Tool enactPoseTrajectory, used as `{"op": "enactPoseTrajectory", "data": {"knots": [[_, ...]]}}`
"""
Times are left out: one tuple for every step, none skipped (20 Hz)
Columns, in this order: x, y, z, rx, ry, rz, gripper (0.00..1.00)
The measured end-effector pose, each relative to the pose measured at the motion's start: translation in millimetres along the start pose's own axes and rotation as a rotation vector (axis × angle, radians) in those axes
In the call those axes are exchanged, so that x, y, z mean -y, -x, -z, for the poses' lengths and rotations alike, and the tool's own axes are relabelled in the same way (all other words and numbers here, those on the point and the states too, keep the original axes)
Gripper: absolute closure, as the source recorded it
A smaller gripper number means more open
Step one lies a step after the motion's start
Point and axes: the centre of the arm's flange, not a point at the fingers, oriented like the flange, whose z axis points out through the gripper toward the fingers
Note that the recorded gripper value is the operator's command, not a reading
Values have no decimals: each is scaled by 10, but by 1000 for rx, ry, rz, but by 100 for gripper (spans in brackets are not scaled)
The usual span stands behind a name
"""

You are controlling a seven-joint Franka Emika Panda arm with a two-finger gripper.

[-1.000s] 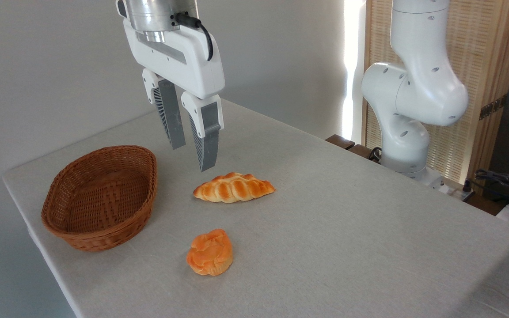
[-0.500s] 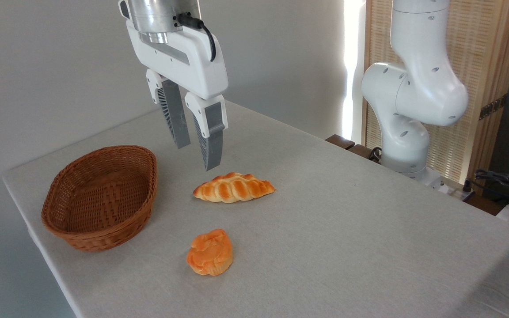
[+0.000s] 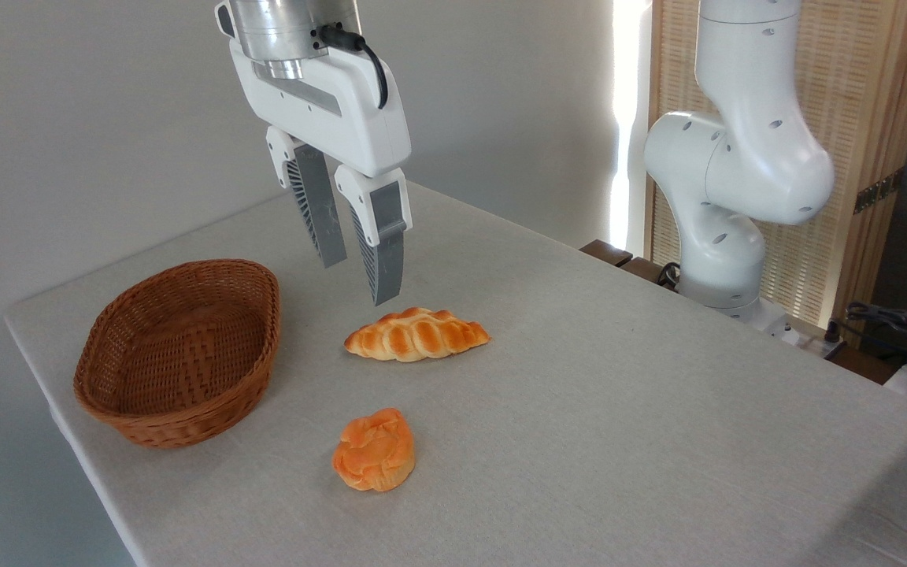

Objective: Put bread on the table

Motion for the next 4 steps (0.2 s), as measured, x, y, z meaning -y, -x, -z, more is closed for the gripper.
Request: {"op": "enactPoseTrajectory", "data": {"knots": [[0,0,0,1,-1,0,0],[1,1,0,1,-1,0,0],[1,1,0,1,-1,0,0],[1,1,0,1,-1,0,0]]}}
